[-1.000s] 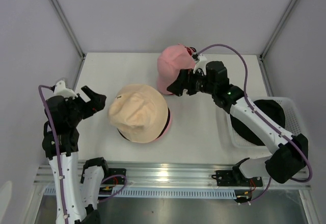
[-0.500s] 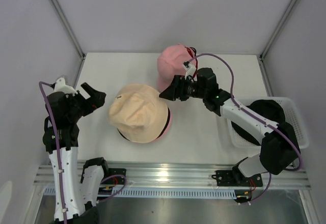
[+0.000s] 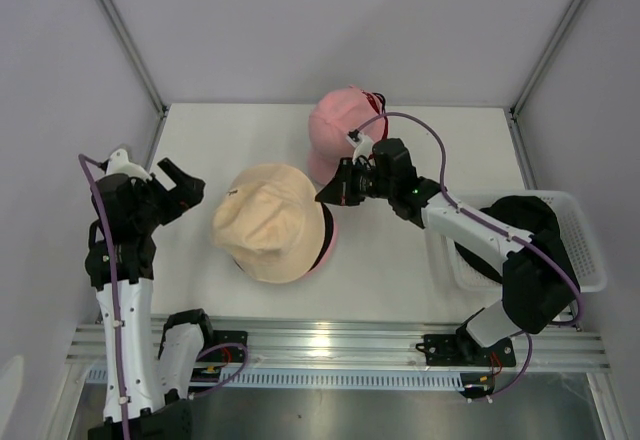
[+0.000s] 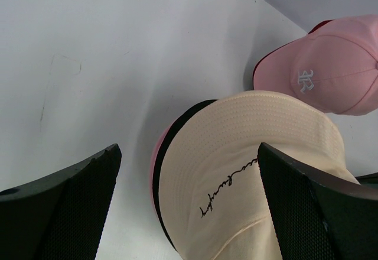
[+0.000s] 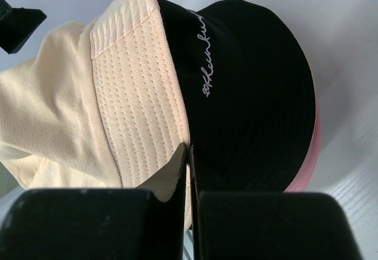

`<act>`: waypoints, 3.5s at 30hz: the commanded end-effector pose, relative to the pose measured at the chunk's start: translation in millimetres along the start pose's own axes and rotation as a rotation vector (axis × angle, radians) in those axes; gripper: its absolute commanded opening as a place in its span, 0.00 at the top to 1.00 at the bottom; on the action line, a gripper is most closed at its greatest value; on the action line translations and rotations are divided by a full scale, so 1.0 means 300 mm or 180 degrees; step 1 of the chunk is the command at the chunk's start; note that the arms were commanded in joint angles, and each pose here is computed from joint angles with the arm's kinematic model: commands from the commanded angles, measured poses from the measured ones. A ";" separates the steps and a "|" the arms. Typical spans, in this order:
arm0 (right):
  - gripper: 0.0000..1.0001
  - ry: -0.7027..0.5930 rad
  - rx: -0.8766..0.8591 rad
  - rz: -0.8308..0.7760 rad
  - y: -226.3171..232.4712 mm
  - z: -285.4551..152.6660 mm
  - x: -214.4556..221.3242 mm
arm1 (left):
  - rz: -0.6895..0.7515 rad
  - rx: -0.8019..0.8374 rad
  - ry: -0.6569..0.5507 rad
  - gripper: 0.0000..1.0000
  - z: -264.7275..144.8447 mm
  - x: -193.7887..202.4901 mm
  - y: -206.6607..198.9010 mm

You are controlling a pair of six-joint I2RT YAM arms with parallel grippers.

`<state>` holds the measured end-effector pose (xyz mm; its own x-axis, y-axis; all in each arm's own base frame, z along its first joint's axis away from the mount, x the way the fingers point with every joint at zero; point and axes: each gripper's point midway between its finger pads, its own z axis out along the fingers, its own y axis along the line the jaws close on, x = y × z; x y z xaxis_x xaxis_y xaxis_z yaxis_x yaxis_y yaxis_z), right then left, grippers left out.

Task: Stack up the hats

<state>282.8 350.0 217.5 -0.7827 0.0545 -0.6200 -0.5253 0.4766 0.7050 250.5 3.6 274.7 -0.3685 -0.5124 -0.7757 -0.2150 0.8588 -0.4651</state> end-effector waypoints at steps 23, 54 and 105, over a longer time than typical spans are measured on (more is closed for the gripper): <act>1.00 -0.0088 0.0590 0.0567 -0.247 0.074 0.026 | -0.0642 0.0971 0.0145 0.05 0.166 0.142 -0.086; 1.00 0.0172 0.0614 0.0607 -0.278 0.127 0.029 | -0.0766 0.1277 0.0553 0.88 0.265 0.258 -0.084; 1.00 0.0467 0.0859 0.0567 -0.315 0.104 0.062 | -0.0434 0.1627 0.0700 0.28 0.123 0.310 -0.139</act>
<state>321.4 329.1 123.0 -0.9130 0.0520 -0.4047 -0.2597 0.6911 0.6745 253.8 -74.9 190.1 -0.5854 -0.5721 -0.5744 0.0783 0.6653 -0.7425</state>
